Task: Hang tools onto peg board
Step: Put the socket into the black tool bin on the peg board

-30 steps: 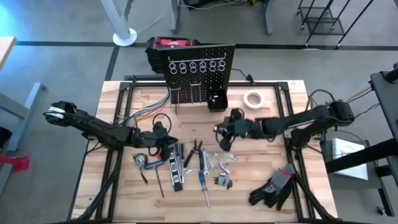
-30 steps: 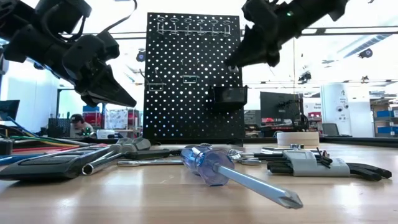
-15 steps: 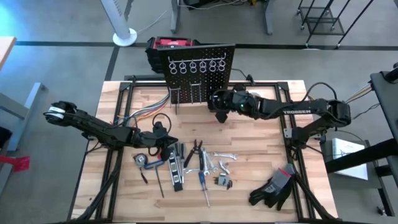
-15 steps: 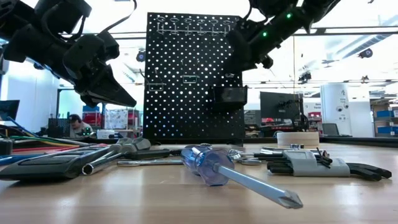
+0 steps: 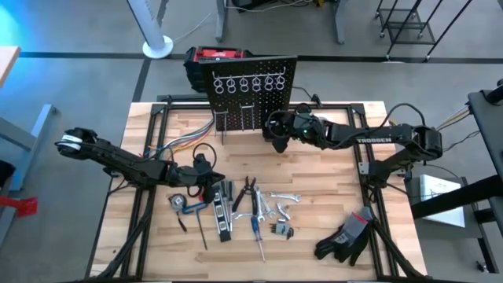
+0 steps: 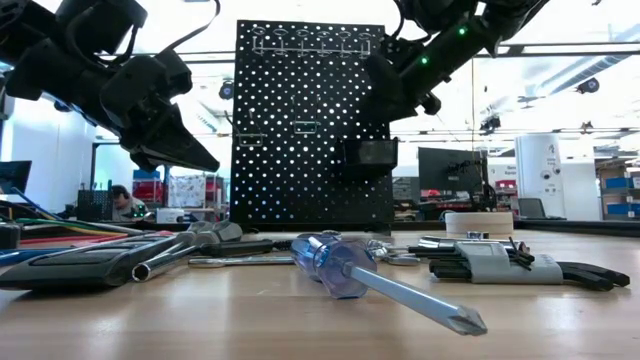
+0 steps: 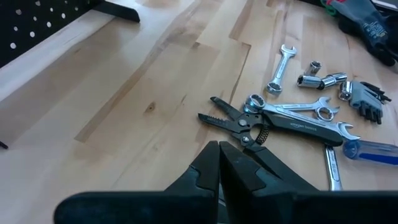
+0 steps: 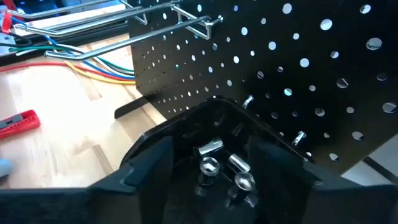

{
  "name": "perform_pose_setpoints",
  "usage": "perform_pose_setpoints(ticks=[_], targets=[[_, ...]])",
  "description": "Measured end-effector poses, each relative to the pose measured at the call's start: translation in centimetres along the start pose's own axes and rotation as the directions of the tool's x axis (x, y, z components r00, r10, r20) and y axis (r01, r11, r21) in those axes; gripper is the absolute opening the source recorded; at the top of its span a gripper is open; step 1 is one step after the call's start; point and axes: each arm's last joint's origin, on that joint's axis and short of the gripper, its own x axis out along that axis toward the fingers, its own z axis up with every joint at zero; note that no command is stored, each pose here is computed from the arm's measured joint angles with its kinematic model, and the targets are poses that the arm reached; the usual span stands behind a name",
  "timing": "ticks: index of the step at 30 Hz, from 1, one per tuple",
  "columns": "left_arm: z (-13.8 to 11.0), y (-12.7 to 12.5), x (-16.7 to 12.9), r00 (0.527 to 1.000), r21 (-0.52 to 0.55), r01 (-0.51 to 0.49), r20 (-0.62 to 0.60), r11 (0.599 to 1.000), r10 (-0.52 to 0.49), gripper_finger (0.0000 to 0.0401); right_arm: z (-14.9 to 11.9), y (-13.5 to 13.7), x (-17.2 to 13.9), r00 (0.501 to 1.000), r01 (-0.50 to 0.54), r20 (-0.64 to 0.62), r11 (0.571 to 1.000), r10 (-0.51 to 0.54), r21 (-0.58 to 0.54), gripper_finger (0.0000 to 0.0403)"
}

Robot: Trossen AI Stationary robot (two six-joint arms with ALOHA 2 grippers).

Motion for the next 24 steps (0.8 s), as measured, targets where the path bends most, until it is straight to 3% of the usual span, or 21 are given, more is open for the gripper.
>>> perform_pose_setpoints(ticks=[8, 18, 24], targets=[[-0.3, -0.1, 0.0, 0.997, 0.036, 0.067, -0.050, 0.997, -0.065, 0.0000, -1.6, 2.6, -1.1, 0.994, -0.082, -0.070, 0.996, 0.079, -0.032, 0.0245], [-0.3, -0.2, 0.0, 0.996, 0.152, 0.078, -0.051, 0.985, -0.071, 0.0000, -5.6, 9.5, -5.6, 0.947, -0.297, -0.158, 0.951, 0.281, -0.091, 0.0210], [-0.3, -0.2, 0.0, 0.996, 0.182, 0.078, -0.050, 0.980, -0.070, 0.0000, -8.7, 11.7, -8.2, 0.895, -0.388, -0.261, 0.920, 0.362, -0.055, 0.0200]])
